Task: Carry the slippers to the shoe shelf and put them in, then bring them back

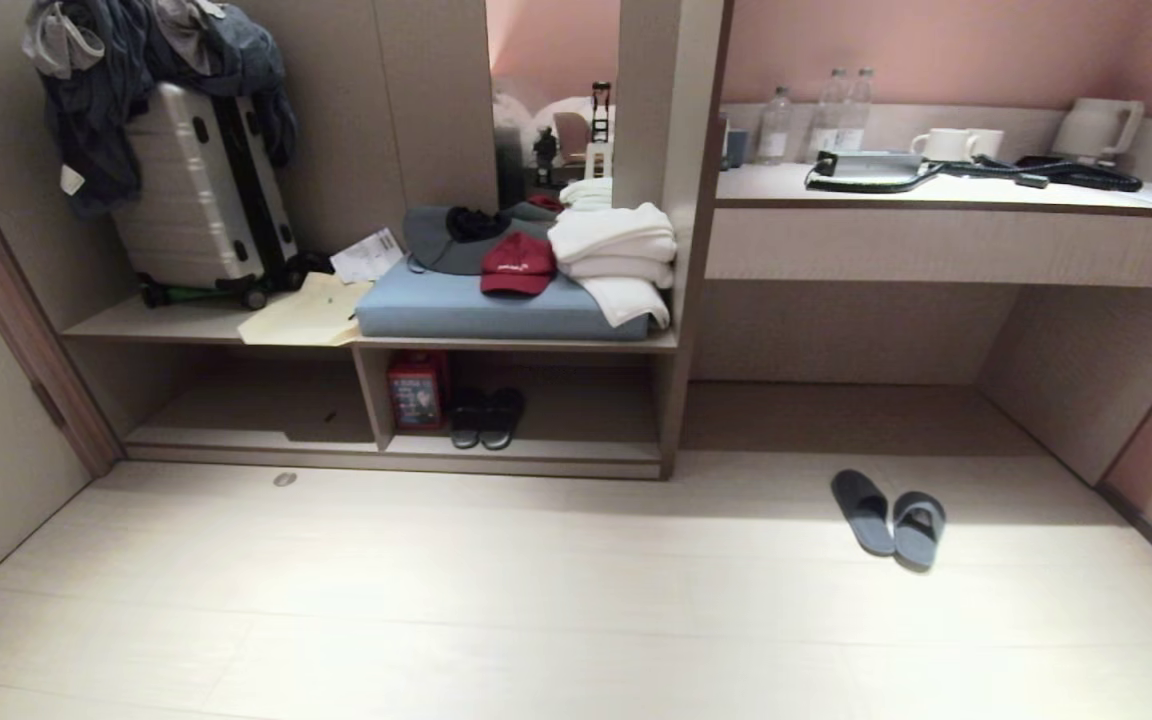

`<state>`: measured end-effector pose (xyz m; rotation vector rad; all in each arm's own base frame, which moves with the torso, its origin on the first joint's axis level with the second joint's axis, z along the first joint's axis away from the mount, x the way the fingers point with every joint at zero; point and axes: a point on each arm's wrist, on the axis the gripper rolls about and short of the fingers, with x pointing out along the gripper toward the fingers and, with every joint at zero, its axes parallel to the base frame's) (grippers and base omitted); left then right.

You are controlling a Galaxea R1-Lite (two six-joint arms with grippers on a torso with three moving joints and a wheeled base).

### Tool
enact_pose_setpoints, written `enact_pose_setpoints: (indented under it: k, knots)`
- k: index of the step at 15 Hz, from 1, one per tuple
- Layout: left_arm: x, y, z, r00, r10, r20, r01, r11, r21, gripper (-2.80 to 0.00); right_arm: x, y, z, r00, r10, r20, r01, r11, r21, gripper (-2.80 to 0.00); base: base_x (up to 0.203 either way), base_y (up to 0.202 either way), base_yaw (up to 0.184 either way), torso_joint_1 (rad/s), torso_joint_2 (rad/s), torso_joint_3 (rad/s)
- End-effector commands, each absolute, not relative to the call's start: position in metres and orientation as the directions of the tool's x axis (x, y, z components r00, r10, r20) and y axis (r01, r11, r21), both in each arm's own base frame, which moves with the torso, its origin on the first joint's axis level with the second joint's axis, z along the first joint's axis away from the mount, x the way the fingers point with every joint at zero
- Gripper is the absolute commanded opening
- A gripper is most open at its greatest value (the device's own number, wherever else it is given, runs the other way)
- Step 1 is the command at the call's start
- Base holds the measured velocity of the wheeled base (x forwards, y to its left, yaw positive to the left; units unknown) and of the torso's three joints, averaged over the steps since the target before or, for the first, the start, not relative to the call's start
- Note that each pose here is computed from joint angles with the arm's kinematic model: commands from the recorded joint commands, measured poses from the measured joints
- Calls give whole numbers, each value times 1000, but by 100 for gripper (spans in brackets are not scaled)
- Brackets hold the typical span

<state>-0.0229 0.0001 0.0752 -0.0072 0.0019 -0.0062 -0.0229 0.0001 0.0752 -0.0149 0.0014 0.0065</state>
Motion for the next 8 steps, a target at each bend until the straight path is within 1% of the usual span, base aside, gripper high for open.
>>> enact_pose_setpoints:
  k: [1,8]
  knots:
    - [-23,0,75,1000,-6,-5,6,1000,-8,-280,-23,0,75,1000,8,0,-8,1000,-15,-280,-193,0,2,2,1,2]
    - [-23,0,75,1000,-6,-5,6,1000,-8,-280,-23,0,75,1000,8,0,-8,1000,-15,-280,-197,0,2,2,2,2]
